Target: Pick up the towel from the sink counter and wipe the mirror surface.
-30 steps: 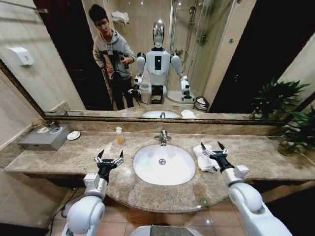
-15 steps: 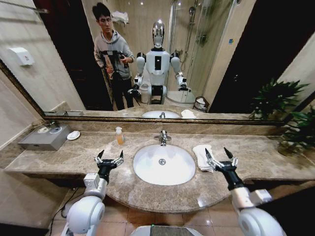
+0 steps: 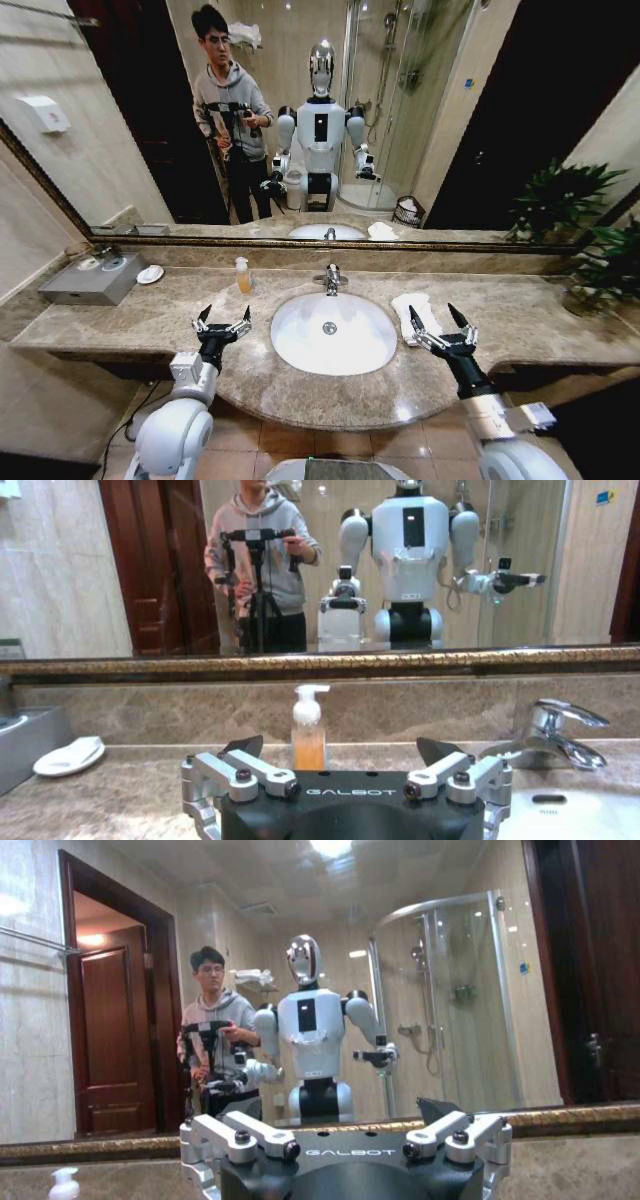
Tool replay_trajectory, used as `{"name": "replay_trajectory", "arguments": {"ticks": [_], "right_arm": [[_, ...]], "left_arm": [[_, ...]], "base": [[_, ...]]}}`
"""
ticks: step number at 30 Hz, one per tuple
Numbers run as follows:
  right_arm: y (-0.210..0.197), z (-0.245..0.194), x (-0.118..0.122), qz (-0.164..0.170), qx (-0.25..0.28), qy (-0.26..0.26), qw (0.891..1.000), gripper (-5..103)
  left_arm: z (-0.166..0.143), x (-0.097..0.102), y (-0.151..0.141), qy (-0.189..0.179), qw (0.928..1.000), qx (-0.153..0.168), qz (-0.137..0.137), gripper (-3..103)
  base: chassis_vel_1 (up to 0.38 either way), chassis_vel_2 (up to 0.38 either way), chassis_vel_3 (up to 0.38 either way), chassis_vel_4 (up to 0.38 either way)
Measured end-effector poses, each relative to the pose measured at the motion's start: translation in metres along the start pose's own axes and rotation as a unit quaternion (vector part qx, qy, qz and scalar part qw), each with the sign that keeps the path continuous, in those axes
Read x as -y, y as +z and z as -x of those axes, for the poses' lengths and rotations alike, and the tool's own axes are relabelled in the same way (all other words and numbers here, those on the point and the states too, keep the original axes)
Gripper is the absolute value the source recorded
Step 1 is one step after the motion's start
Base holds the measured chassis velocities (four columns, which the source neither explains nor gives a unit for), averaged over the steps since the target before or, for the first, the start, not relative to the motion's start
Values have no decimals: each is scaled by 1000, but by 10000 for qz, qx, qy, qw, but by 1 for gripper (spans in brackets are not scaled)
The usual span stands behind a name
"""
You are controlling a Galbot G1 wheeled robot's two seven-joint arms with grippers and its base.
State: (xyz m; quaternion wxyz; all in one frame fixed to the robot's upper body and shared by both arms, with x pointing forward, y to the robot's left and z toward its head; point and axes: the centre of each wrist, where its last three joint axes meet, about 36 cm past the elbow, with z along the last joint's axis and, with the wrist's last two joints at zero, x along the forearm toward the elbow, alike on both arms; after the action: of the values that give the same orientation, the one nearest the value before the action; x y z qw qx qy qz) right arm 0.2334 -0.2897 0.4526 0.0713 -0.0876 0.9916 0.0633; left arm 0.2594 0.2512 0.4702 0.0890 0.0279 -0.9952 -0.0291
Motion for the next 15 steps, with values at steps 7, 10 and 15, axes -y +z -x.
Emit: {"name": "replay_trajectory", "arguments": {"ticks": [7,10,15], "right_arm": [[-1,0,1,6,40,103,9999,100],[0,1,1,25,71,154,9999,100],[7,-1,0,75,28,229,9997,100]], "left_arm": [[0,0,0,0,10000,0,0,100],[0,0,0,0,10000,-1,0,100],[0,0,0,0,10000,-1,0,100]], "base": [[167,-170,-181,176],[199,-204,-205,203],[224,-214,-211,219]]}}
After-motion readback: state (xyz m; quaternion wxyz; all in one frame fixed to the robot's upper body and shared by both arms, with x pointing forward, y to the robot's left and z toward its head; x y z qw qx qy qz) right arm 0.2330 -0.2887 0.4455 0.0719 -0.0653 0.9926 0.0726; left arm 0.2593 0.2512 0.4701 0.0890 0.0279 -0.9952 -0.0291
